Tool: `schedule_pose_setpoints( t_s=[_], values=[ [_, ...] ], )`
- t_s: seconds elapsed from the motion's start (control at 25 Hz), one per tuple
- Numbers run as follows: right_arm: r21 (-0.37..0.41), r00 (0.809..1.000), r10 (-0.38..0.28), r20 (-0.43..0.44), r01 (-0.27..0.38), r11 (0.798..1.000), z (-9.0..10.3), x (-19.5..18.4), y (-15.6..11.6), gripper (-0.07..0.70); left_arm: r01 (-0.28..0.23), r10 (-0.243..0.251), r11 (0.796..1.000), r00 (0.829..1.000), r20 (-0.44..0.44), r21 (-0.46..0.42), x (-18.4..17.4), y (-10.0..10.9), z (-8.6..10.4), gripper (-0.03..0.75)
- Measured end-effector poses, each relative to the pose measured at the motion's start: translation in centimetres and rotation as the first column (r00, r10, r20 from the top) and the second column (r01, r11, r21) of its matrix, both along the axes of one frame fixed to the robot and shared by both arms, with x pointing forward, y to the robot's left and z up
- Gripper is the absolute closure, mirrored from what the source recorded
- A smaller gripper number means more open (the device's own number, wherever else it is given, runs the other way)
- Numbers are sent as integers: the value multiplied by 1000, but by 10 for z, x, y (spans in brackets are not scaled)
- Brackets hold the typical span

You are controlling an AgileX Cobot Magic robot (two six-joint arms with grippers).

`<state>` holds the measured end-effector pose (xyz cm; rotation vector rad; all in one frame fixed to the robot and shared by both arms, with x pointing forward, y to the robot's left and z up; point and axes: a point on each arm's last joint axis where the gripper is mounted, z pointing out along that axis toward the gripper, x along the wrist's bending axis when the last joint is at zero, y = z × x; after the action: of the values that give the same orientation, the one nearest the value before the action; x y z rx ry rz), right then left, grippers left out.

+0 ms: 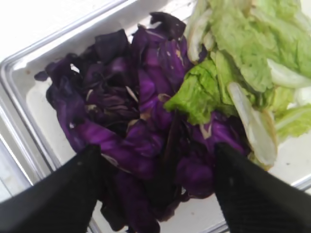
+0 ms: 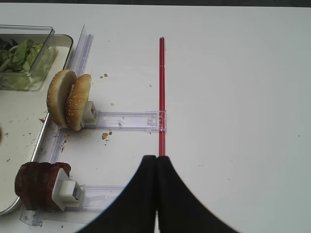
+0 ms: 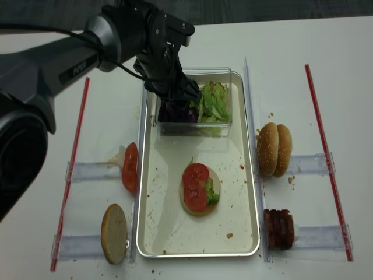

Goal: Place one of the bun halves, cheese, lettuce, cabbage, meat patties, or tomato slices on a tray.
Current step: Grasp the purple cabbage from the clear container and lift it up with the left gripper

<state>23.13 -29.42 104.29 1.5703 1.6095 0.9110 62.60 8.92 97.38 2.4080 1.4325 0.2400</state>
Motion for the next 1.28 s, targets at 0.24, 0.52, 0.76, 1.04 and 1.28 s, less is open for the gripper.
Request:
schedule_pose_setpoints(
  t_s=[0.24, 0.52, 0.76, 1.04, 1.28],
  values=[
    [0, 1000, 0, 0, 0, 1000, 0, 0, 0, 316, 4, -4, 1000, 1000, -9, 4, 3, -2, -13, 244],
    [-2, 1000, 1, 0, -1, 1000, 0, 0, 0, 316, 4, -4, 1000, 1000, 8, -4, 7, -4, -19, 300],
    [-2, 1000, 1, 0, -1, 1000, 0, 0, 0, 316, 7, -7, 1000, 1000, 16, -8, 8, -4, -19, 346],
    [-2, 1000, 1, 0, -1, 1000, 0, 0, 0, 316, 7, -7, 1000, 1000, 16, -8, 8, -4, -19, 348],
    [-2, 1000, 1, 0, -1, 1000, 0, 0, 0, 316, 7, -6, 1000, 1000, -17, 7, 8, -5, -33, 348]
  ],
)
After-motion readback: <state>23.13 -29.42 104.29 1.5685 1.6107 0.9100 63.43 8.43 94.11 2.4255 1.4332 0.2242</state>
